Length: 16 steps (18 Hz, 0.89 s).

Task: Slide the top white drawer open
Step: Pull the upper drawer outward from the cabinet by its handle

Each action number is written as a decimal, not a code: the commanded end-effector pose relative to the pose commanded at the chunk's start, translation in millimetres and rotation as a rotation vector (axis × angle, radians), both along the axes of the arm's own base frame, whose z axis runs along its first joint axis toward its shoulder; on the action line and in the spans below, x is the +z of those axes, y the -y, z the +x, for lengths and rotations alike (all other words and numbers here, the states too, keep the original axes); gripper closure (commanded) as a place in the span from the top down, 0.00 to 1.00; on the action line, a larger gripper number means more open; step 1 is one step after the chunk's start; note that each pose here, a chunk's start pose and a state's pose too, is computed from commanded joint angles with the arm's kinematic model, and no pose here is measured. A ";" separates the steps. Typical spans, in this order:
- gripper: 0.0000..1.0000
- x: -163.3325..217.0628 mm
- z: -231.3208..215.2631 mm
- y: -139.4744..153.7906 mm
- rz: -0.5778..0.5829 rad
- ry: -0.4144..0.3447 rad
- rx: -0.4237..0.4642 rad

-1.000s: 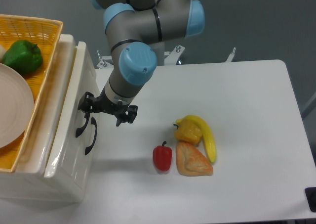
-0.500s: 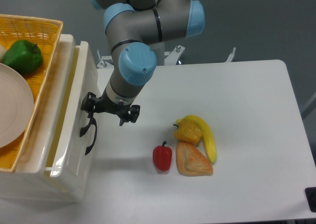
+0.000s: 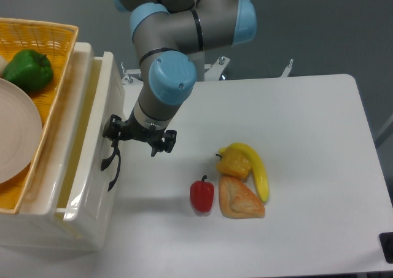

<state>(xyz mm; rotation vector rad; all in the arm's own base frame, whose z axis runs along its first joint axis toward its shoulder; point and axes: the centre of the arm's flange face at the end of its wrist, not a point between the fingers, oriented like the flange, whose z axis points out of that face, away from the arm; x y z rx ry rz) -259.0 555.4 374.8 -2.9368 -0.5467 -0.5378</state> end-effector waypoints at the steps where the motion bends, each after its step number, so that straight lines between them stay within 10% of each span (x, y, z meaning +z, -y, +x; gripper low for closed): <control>1: 1.00 0.5 -0.6 0.2 -0.003 -0.006 -0.001; 16: 1.00 -0.8 -2.8 1.2 -0.013 -0.017 0.000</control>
